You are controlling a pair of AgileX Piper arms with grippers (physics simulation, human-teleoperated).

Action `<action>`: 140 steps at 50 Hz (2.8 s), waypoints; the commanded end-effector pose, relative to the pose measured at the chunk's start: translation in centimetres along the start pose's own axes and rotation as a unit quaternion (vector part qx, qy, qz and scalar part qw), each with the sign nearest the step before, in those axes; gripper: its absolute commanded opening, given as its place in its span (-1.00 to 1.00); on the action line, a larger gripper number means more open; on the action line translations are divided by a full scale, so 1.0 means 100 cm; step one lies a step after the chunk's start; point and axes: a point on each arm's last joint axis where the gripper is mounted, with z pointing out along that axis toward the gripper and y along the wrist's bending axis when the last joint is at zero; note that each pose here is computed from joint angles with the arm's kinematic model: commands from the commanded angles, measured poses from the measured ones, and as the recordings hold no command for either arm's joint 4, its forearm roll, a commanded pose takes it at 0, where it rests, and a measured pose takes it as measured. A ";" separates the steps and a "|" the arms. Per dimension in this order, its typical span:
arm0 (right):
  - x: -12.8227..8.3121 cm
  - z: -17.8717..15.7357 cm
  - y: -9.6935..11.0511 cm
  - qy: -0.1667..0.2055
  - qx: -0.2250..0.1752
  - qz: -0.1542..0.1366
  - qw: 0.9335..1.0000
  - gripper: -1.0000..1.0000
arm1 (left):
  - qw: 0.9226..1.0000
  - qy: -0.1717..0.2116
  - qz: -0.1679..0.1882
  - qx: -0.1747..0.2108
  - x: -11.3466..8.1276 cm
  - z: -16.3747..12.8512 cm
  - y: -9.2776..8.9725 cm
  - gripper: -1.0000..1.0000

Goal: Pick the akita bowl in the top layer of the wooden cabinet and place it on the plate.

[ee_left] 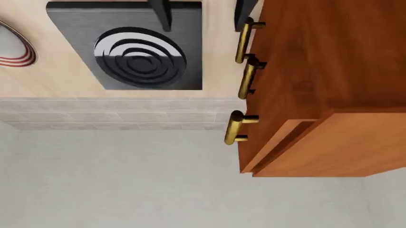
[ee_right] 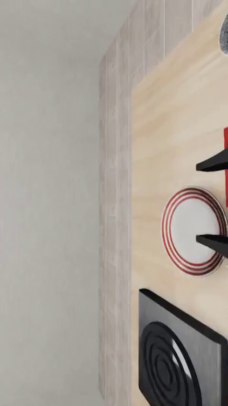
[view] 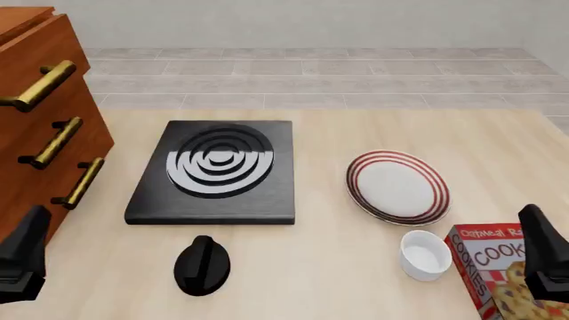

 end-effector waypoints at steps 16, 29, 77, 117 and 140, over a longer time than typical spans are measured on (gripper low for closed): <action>0.000 0.000 0.000 0.003 -0.002 0.004 1.000 1.00 | 1.000 -0.005 0.000 0.002 -0.018 0.001 0.000 1.00; 0.000 0.001 0.000 0.002 -0.002 0.004 1.000 1.00 | 1.000 -0.019 -0.008 0.003 -0.047 -0.004 0.000 1.00; -0.001 0.000 0.000 0.000 -0.001 0.002 1.000 1.00 | 0.997 -0.063 -0.029 0.032 -0.145 -0.017 -0.002 1.00; -0.001 0.000 0.000 0.000 -0.001 0.001 1.000 1.00 | 0.995 -0.091 -0.008 0.026 -0.223 -0.014 -0.001 1.00; -0.001 0.000 0.000 0.000 -0.001 0.000 1.000 1.00 | 0.999 -0.048 -0.003 0.017 -0.258 -0.002 -0.001 1.00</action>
